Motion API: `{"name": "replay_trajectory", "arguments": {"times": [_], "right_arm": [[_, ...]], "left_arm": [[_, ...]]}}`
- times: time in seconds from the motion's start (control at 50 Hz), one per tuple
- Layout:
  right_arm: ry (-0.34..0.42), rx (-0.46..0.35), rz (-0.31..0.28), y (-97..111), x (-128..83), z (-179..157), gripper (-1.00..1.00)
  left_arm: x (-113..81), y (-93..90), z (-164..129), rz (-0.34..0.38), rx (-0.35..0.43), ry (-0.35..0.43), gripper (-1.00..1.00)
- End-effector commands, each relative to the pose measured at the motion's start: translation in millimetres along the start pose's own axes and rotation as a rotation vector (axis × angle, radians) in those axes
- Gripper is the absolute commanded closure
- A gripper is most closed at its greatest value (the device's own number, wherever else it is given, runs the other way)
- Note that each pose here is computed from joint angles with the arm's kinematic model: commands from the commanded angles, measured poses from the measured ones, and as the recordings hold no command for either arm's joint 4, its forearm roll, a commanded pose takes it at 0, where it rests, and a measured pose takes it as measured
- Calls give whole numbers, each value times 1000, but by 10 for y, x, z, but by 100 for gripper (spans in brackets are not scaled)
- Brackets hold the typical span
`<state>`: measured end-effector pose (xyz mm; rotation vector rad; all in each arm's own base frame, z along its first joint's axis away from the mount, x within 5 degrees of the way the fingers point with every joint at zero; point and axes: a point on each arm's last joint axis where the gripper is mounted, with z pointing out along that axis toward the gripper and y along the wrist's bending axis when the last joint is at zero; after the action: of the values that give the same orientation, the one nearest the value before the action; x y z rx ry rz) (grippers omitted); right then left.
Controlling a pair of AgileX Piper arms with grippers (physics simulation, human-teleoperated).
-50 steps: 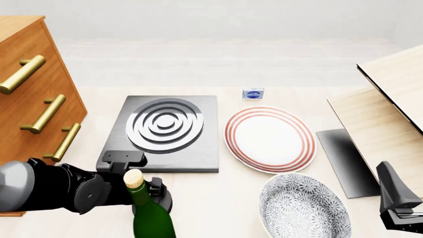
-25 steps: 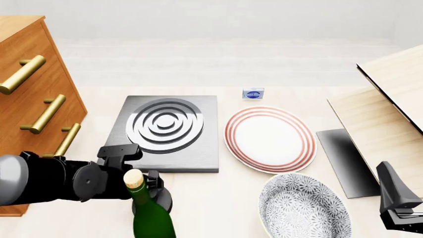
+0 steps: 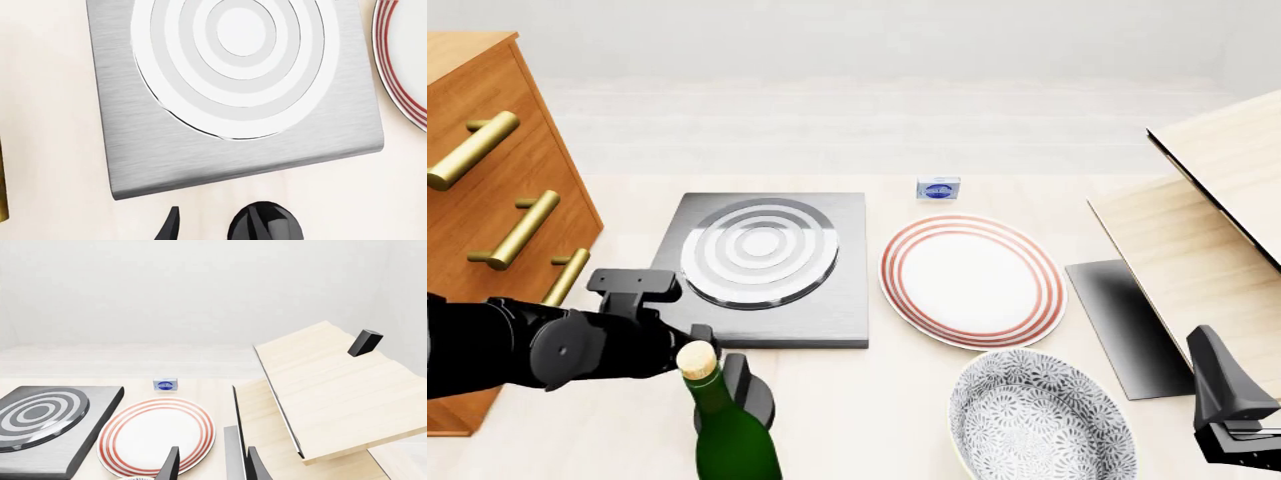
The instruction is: Turn on the stove.
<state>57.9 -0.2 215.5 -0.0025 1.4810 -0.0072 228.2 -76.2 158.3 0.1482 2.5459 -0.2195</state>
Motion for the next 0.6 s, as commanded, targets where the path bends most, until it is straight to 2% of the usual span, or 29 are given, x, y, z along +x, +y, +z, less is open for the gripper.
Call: {"name": "replay_trajectory", "arguments": {"times": [0.02, 0.36, 0.6], "right_arm": [[0, 0, 0, 0, 0, 0, -100], [0, 0, 0, 0, 0, 0, -100], [0, 0, 0, 0, 0, 0, -100]], "left_arm": [[-11, 135, -57, 33, -39, -15, -100], [-53, 104, -220, 35, -31, -41, -100], [-172, 144, -528, 2, -39, -113, -100]]}}
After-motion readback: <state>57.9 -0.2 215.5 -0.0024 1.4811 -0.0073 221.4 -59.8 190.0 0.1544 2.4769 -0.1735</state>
